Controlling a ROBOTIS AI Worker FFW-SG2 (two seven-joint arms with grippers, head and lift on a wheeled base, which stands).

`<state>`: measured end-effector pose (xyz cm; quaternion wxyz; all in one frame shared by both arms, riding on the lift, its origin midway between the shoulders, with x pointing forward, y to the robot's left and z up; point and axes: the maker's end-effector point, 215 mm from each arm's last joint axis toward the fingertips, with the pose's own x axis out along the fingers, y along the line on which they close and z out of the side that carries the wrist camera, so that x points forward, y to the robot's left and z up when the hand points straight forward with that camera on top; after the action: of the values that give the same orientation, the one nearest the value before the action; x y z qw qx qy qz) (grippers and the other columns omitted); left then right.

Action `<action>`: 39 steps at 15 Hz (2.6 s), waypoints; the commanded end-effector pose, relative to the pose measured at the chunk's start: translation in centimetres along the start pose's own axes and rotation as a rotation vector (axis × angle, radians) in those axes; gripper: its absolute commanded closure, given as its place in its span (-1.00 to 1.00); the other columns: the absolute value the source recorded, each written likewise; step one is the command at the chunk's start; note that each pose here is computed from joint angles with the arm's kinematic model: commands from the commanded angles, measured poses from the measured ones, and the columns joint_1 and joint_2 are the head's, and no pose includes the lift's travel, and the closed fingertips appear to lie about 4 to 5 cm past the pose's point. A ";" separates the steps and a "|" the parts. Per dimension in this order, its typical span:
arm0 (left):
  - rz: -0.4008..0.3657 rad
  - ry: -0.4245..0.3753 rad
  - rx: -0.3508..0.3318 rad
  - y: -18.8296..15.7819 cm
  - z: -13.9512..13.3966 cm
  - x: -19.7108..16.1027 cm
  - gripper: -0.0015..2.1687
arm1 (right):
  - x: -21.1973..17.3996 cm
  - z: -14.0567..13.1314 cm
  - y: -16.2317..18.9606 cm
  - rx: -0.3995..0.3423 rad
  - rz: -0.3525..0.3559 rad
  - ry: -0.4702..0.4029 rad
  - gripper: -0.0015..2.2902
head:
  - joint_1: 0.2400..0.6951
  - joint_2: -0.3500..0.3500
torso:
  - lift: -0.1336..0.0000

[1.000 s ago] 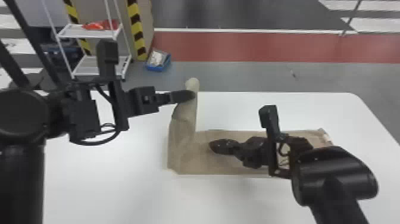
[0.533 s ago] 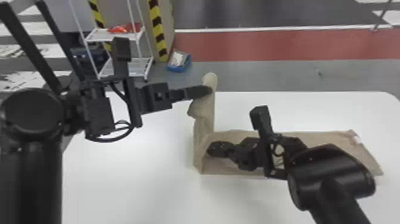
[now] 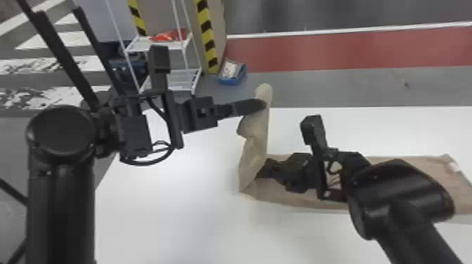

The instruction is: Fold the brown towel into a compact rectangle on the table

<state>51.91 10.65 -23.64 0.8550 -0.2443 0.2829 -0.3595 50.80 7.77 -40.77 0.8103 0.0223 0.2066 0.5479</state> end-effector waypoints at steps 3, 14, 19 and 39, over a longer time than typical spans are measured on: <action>0.015 -0.007 0.003 0.7 0.4 -0.5 0.61 | -0.1 1.7 1.5 -0.013 0.079 -0.073 0.14 | 1.00 0.59 | -0.86; 0.096 0.047 0.039 0.5 -4.3 2.8 0.61 | -24.0 -2.2 -11.1 0.018 -0.410 -0.170 -1.00 | 1.00 0.11 | -0.86; 0.093 0.021 0.072 -2.0 -6.7 7.4 0.61 | -40.9 -3.1 -15.6 0.059 -0.694 -0.334 -0.94 | 1.00 -0.57 | -0.86; 0.074 0.129 0.108 -7.0 -16.0 19.1 -0.97 | -47.4 -7.3 -15.7 0.014 -0.767 -0.417 -0.93 | 1.00 -1.00 | -0.86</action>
<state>49.47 -10.75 -35.60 0.8638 -0.1661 0.3164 -0.3552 47.23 -42.14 -36.69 0.9789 0.0589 0.0367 0.1921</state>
